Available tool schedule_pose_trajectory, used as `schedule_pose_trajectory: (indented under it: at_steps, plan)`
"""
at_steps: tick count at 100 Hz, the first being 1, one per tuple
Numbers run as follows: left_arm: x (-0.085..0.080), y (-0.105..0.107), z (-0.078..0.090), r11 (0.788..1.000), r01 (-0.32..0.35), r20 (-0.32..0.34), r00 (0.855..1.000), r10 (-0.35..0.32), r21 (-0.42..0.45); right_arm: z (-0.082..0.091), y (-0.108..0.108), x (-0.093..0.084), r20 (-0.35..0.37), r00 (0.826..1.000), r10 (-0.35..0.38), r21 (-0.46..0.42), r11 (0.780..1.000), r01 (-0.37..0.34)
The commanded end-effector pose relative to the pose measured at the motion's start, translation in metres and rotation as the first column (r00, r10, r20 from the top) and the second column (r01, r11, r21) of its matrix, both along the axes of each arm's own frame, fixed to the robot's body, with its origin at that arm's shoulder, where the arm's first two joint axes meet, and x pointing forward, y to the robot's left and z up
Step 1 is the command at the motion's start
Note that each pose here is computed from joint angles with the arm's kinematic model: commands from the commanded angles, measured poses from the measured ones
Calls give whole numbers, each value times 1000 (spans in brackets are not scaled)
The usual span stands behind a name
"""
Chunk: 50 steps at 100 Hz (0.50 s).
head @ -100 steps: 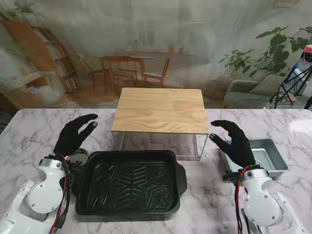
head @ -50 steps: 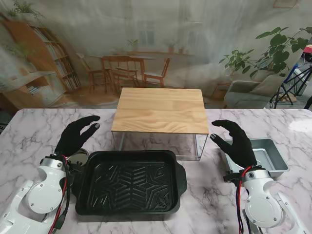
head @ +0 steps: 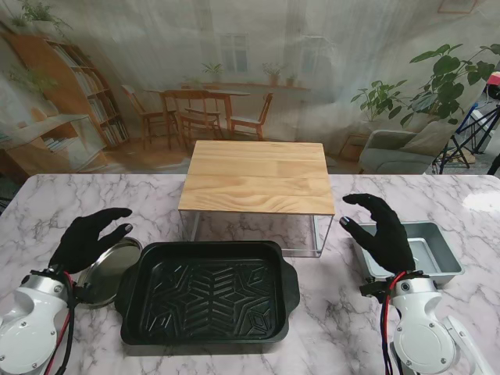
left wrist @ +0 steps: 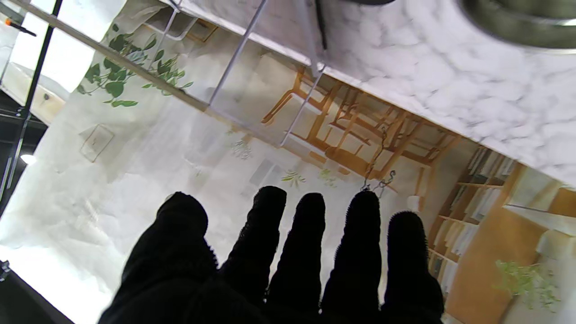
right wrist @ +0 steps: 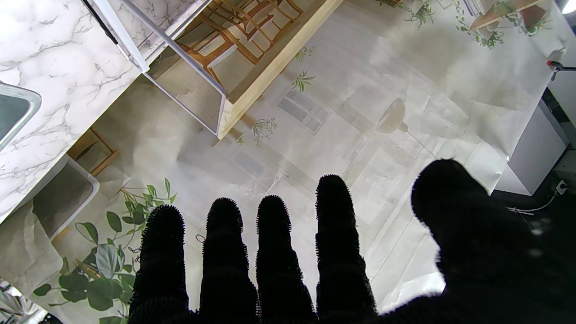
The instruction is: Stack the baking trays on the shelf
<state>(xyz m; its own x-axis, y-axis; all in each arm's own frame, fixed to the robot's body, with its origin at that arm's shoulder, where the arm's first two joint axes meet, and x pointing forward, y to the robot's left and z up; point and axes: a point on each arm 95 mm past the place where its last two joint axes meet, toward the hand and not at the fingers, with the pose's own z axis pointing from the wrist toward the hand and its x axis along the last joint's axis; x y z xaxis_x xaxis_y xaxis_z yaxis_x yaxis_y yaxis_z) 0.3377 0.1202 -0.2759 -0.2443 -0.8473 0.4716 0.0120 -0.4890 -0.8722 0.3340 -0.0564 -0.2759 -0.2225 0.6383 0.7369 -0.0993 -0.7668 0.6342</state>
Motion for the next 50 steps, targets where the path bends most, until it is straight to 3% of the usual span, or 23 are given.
schedule_pose_trajectory:
  at_steps: [1,29,50]
  plan:
    - [-4,8,-19,1000,-20,-76,997,20,6,-1,1,-2,-5,1000,-2,1,1000,2]
    - [-10,17,-49,998,-11,-266,963,28,64,-3,3,1,-18,1000,3,-8,1000,-3]
    - [-11,10,-60,999,12,-343,939,7,53,-3,3,2,-21,1000,2,-8,1000,-2]
